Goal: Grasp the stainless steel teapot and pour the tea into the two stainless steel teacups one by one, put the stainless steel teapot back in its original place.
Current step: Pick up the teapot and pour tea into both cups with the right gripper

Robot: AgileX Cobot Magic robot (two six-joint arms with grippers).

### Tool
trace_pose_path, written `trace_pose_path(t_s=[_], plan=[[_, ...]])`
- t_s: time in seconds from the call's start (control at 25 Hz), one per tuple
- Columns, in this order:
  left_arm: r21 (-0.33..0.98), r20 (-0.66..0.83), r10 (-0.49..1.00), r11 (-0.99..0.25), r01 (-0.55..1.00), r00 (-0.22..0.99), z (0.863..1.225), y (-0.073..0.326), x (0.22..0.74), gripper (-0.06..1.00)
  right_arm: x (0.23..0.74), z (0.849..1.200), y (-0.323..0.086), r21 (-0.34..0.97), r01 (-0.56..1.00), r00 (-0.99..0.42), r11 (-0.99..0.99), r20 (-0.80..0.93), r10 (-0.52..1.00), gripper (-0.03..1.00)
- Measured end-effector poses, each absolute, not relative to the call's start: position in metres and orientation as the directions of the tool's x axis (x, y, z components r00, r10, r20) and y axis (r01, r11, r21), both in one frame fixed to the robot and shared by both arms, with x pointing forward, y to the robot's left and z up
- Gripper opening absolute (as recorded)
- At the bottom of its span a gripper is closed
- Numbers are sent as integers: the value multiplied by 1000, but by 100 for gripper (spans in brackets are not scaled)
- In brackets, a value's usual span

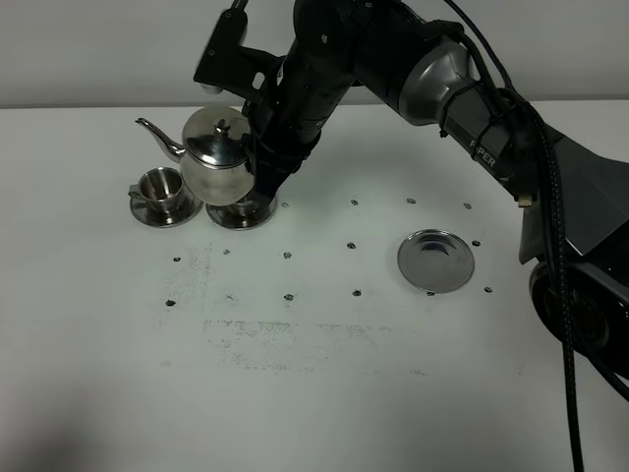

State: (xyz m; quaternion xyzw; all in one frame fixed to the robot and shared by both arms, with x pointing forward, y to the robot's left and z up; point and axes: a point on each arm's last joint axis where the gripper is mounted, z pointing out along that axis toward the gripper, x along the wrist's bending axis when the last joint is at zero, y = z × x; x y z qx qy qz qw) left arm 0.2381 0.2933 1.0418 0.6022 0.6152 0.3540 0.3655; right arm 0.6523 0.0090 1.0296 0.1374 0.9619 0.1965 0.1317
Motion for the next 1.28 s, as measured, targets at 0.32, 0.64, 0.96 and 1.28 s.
trace_pose_path(t_s=[0.32, 0.64, 0.96, 1.28], plan=[[875, -23, 1000, 24, 483, -8, 1042, 293, 238, 6, 650, 1030, 14, 428, 278, -902, 860, -192, 387, 18], [875, -23, 1000, 24, 483, -8, 1042, 293, 238, 6, 657, 1032, 24, 428, 40, -901, 903, -376, 218, 18], [875, -23, 1000, 24, 483, -8, 1042, 293, 238, 6, 671, 1017, 35, 376, -126, -825, 918, -554, 114, 18], [876, -23, 1000, 24, 482, -8, 1042, 293, 238, 6, 686, 1002, 40, 314, -216, -730, 925, -681, 61, 18]])
